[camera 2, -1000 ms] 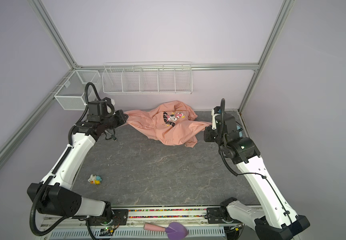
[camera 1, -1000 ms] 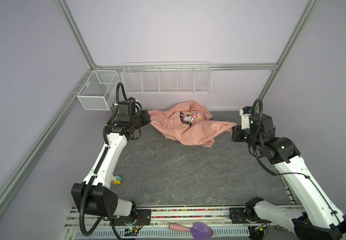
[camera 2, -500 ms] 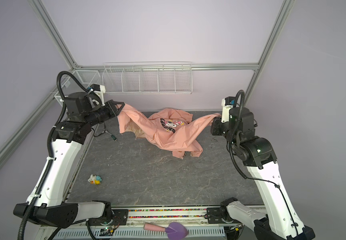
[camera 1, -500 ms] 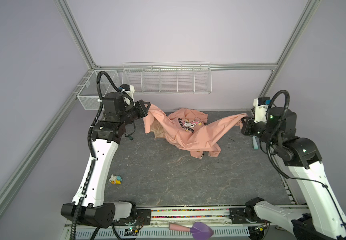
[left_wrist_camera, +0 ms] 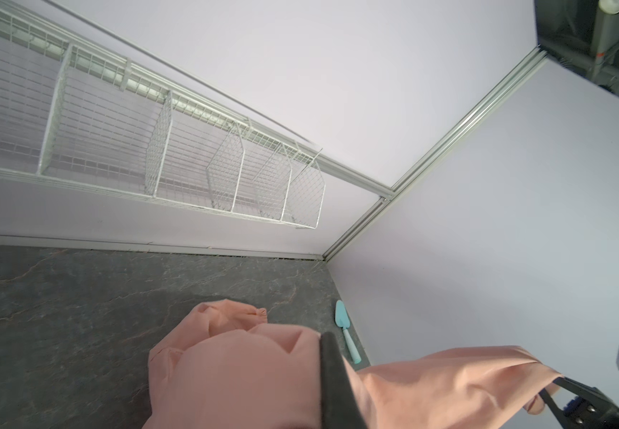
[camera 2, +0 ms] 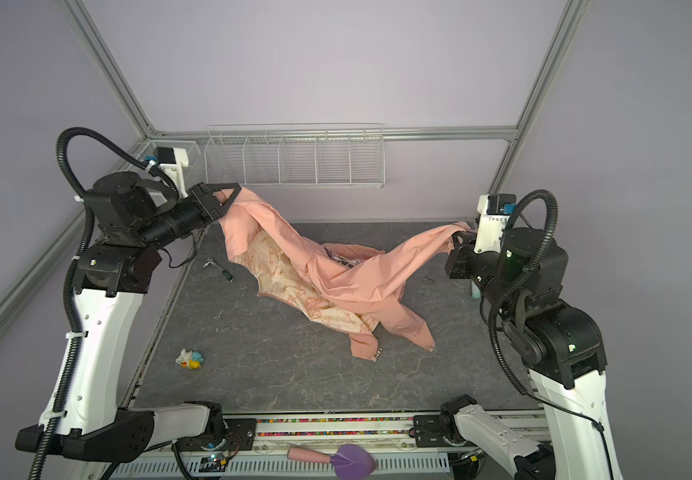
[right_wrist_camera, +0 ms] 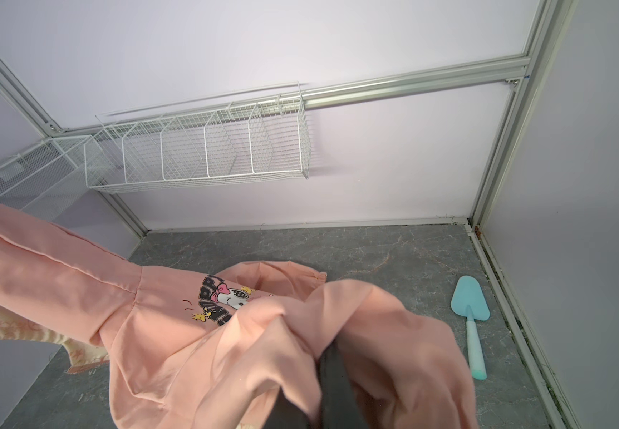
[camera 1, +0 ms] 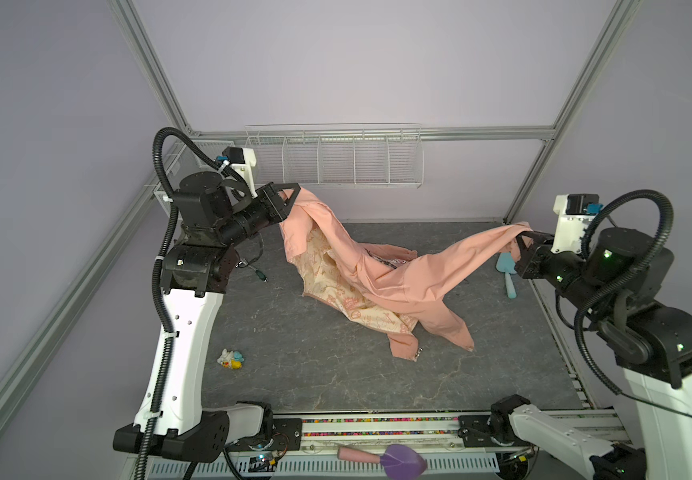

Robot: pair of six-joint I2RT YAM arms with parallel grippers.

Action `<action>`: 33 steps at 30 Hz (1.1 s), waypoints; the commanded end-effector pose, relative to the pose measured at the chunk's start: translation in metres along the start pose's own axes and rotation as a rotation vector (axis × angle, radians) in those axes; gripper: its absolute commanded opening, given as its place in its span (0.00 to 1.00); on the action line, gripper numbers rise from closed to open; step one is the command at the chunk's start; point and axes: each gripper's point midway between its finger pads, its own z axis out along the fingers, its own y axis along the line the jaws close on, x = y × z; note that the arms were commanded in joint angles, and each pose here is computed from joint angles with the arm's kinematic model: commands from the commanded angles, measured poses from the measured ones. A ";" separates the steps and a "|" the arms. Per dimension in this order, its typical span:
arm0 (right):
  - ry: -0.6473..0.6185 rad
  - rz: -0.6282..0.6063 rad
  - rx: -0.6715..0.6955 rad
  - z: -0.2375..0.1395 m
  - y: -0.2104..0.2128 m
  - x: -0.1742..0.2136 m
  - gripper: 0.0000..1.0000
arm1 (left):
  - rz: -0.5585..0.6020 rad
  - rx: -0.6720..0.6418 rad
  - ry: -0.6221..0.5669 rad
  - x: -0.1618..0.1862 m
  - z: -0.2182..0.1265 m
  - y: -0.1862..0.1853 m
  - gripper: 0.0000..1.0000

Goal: Zip up the jacket

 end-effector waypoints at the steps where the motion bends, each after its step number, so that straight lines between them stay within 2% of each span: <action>1: -0.105 -0.009 0.000 -0.019 -0.002 -0.027 0.07 | 0.041 0.128 -0.121 -0.033 -0.025 -0.047 0.00; 4: -0.101 -0.015 -0.009 -0.016 0.001 -0.028 0.07 | 0.031 0.122 -0.145 -0.039 -0.020 -0.044 0.00; 8: -0.045 -0.017 -0.006 0.003 0.002 -0.011 0.07 | 0.014 0.080 -0.159 -0.039 -0.001 -0.022 0.00; 13: 0.078 -0.015 0.012 0.045 0.001 0.033 0.07 | -0.038 0.009 -0.098 -0.011 0.043 0.026 0.00; 19: 0.256 -0.005 0.058 0.098 -0.009 0.096 0.07 | -0.025 -0.126 0.058 0.056 0.102 0.074 0.00; 25: 0.451 0.078 0.096 0.147 -0.032 0.163 0.07 | -0.018 -0.277 0.227 0.136 0.158 0.123 0.00; 30: 0.615 0.208 0.185 0.177 -0.074 0.215 0.07 | -0.102 -0.469 0.321 0.195 0.194 0.192 0.00; 33: 0.684 0.285 0.241 0.188 -0.102 0.237 0.07 | -0.167 -0.522 0.373 0.225 0.216 0.221 0.00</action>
